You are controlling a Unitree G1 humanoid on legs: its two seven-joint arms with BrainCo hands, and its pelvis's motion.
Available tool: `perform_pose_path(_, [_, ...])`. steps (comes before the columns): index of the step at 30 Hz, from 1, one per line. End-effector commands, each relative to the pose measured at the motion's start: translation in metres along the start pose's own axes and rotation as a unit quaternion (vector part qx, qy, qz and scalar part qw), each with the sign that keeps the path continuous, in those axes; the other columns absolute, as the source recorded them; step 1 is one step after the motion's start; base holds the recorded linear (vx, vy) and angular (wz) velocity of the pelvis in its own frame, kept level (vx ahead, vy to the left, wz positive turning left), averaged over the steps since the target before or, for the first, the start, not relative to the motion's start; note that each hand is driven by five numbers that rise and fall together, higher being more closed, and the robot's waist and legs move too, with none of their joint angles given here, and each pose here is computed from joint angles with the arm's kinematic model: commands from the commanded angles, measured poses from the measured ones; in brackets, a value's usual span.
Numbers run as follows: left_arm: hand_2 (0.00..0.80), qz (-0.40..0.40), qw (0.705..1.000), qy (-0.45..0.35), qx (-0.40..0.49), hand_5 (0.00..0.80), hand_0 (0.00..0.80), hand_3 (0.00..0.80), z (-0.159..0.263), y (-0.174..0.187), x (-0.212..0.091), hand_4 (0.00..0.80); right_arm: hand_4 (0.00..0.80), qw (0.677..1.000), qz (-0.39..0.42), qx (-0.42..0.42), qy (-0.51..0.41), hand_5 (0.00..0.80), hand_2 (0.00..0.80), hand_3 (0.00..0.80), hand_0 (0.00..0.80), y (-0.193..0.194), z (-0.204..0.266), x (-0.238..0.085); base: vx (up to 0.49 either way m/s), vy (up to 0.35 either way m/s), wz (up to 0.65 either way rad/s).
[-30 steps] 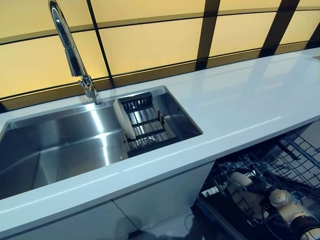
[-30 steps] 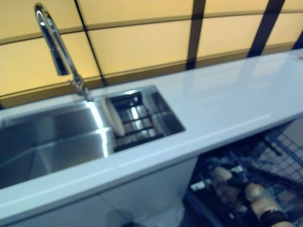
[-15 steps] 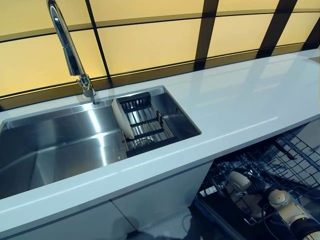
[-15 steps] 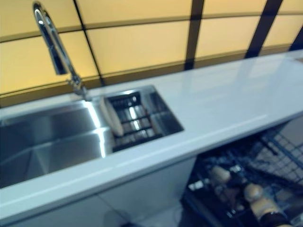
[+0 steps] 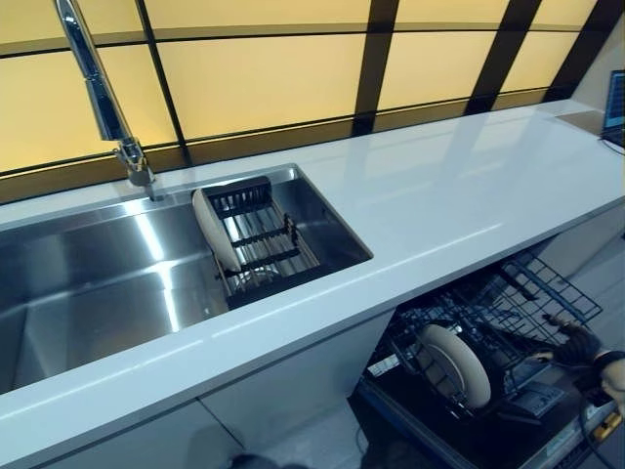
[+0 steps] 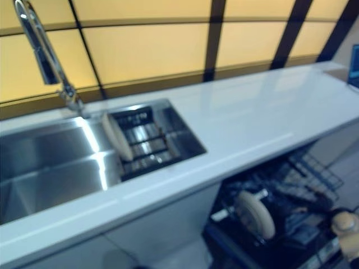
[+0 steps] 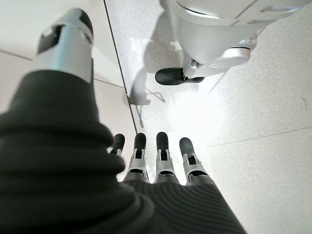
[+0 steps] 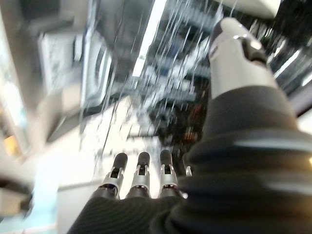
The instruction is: Take plates into dishwasher
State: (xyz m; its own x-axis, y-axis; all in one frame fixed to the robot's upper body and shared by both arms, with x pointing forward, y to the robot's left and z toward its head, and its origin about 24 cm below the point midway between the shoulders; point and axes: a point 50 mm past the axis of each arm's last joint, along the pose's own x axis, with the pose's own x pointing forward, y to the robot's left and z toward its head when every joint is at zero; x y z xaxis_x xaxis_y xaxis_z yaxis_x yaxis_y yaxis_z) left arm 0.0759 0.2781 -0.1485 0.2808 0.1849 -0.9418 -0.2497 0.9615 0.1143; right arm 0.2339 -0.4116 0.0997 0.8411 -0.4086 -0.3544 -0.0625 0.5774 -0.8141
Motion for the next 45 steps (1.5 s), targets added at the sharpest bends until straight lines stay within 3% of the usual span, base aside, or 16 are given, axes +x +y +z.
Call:
perform_pose_path(1, [0.0,0.027,0.999,0.006,-0.018,0.0,0.0,0.0,0.0,0.012,-0.001,0.0,0.0,0.997,-0.067,-0.007,-0.029,0.0,0.0,0.0,0.0,-0.054,0.017,-0.012,0.028,0.03,-0.11])
perform_pose_path(13, [0.0,0.031,0.999,0.01,-0.019,0.0,0.0,0.0,-0.001,0.015,-0.001,0.0,0.0,0.971,-0.223,0.004,-0.079,0.0,0.0,0.0,0.0,-0.153,0.049,-0.045,0.014,0.015,-0.05])
perform_pose_path(20, [0.0,0.032,0.999,0.014,-0.013,0.0,0.0,0.0,0.002,0.016,-0.001,0.0,0.0,0.937,-0.307,-0.04,-0.162,0.0,0.0,0.0,0.0,-0.194,0.111,-0.068,0.0,0.0,0.0])
perform_pose_path(28, [0.0,0.025,0.999,0.027,-0.008,0.0,0.0,0.0,-0.005,0.014,0.0,0.0,0.0,0.903,-0.317,-0.106,-0.269,0.0,0.0,0.0,0.0,-0.193,0.189,-0.076,0.024,0.014,0.08])
perform_pose_path(35, [0.0,0.014,0.999,0.036,-0.003,0.0,0.0,0.0,-0.014,0.004,0.0,0.0,0.0,0.837,-0.362,-0.198,-0.359,0.0,0.0,0.0,0.0,-0.179,0.246,-0.096,0.014,0.016,0.23])
perform_pose_path(45, [0.0,0.014,0.999,0.043,-0.006,0.0,0.0,0.0,-0.02,0.004,0.0,0.0,0.0,0.82,-0.339,-0.27,-0.375,0.0,0.0,0.0,0.0,-0.158,0.277,-0.09,0.0,0.022,0.24])
